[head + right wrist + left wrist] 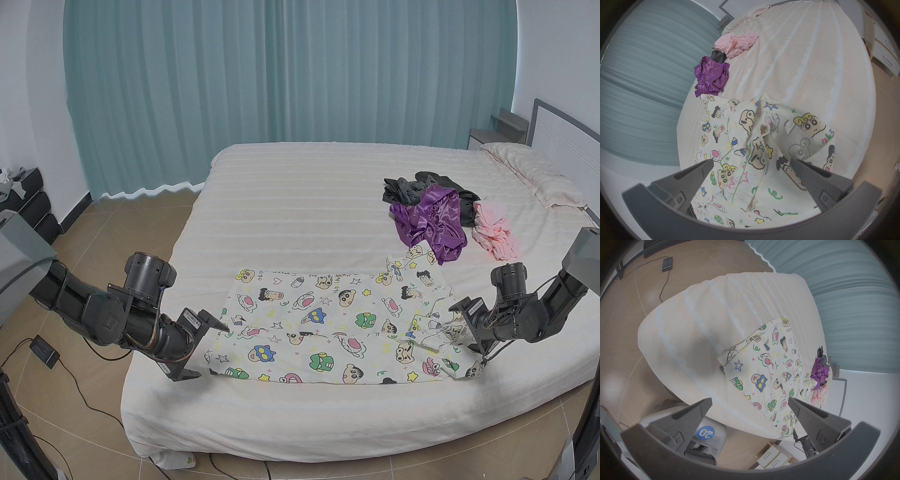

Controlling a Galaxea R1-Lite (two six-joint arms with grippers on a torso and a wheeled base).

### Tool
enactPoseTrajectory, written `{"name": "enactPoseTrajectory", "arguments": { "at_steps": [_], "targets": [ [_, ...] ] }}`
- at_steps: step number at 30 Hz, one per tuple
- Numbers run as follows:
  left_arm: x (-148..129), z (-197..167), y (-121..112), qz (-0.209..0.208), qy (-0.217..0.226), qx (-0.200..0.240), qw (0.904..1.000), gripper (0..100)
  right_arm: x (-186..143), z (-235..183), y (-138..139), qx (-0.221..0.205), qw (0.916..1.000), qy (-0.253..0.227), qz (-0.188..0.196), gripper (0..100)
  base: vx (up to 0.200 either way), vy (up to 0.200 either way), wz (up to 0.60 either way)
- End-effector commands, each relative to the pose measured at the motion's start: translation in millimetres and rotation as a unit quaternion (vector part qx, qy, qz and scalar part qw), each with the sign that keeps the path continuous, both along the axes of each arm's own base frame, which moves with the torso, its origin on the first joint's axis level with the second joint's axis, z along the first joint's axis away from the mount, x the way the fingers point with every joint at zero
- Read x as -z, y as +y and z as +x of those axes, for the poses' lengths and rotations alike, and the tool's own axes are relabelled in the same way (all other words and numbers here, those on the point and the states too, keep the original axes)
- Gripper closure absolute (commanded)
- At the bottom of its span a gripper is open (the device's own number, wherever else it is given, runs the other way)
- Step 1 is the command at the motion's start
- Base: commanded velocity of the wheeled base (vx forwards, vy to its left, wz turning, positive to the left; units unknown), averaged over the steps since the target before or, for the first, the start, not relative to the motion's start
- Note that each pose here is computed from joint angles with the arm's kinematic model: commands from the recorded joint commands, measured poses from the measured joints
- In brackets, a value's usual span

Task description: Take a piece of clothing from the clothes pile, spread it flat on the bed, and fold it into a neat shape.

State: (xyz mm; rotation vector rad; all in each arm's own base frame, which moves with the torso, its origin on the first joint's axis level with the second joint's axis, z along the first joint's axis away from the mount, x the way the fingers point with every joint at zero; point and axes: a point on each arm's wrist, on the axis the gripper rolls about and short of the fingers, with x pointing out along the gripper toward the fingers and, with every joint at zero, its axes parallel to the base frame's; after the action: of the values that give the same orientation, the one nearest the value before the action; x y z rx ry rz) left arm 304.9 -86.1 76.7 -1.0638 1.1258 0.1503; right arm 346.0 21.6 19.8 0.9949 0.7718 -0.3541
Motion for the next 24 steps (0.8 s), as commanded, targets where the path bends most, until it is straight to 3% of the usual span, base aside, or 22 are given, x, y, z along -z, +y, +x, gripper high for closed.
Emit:
{"name": "enactPoseTrajectory", "arguments": {
  "at_steps": [1, 12, 13, 24],
  "targets": [
    [-4, -3, 0, -0.002, -0.005, 0.001, 1.0, 0, 14, 7, 1, 0.0, 0.9999, 0.014, 0.0, 0, 0.0, 0.0, 0.0],
    [2, -2, 0, 0.001, 0.002, 0.001, 1.0, 0, 14, 25, 5, -0.004, 1.0, -0.003, 0.001, 0, 0.0, 0.0, 0.0],
    [2, -2, 0, 0.001, 0.003, 0.0, 1.0, 0, 15, 24, 5, -0.004, 1.0, -0.002, 0.0, 100, 0.0, 0.0, 0.0],
    [2, -2, 1, 0.001, 0.002, -0.001, 1.0, 0, 10, 11, 0, 0.0, 1.0, 0.006, -0.005, 100, 0.0, 0.0, 0.0]
  ]
}}
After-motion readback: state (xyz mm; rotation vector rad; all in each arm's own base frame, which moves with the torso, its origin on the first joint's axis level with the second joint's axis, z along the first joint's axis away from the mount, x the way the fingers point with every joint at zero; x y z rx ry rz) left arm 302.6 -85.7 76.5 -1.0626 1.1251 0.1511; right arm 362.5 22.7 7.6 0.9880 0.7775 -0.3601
